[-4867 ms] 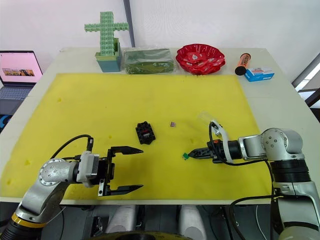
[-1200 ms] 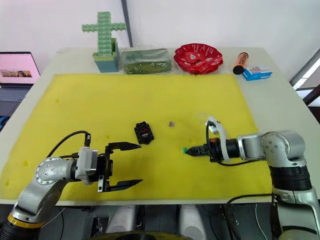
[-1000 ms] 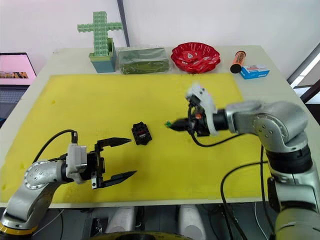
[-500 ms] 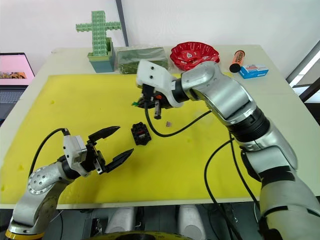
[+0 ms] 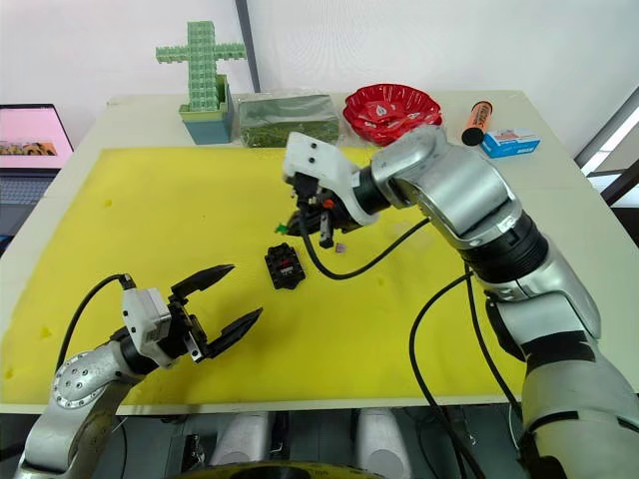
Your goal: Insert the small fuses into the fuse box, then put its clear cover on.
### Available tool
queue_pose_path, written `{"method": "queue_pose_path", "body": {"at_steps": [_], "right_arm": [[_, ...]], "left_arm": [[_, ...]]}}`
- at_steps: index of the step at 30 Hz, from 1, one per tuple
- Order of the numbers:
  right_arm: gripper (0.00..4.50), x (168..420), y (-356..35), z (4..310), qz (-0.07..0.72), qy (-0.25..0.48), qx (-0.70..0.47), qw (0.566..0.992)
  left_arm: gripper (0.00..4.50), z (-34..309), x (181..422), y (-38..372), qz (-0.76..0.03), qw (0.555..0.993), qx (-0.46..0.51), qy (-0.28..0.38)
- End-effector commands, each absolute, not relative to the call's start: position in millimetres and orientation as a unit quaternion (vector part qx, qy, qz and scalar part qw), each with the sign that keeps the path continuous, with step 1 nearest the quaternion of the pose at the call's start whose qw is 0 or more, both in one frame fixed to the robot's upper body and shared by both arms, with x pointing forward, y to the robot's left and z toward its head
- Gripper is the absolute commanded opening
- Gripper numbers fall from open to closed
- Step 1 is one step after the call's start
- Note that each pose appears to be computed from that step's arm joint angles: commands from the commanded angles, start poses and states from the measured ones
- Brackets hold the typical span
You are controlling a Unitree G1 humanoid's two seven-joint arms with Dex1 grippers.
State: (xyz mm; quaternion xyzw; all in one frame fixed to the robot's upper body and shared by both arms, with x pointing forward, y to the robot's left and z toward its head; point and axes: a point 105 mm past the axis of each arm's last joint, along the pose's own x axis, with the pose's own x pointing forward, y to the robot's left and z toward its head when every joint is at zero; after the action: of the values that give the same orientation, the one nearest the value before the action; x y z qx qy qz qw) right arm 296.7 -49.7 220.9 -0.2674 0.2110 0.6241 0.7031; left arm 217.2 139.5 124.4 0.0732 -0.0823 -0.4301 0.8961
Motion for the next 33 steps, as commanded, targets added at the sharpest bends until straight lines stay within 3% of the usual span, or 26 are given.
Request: {"method": "queue_pose_path", "body": {"at_steps": [1, 12, 17, 23, 27, 33], "right_arm": [[0.02, 287, -61, 219, 0.628, 0.221, -0.268, 0.696], [0.02, 314, -50, 228, 0.604, 0.158, -0.293, 0.724], [0.02, 278, -80, 200, 0.638, 0.264, -0.212, 0.691], [0.02, 264, -93, 156, 0.647, 0.342, -0.182, 0.657], [0.02, 272, -96, 136, 0.645, 0.373, -0.167, 0.646], [0.02, 286, -94, 129, 0.658, 0.402, -0.154, 0.617]], "left_arm": [[4.5, 131, 210, 138, -0.449, 0.885, 0.079, -0.097], [4.5, 136, 220, 138, -0.441, 0.888, 0.08, -0.102], [4.5, 138, 215, 140, -0.44, 0.889, 0.081, -0.1], [4.5, 135, 213, 136, -0.459, 0.88, 0.08, -0.092], [4.5, 136, 216, 134, -0.477, 0.87, 0.088, -0.089], [4.5, 136, 218, 134, -0.484, 0.866, 0.09, -0.085]]}}
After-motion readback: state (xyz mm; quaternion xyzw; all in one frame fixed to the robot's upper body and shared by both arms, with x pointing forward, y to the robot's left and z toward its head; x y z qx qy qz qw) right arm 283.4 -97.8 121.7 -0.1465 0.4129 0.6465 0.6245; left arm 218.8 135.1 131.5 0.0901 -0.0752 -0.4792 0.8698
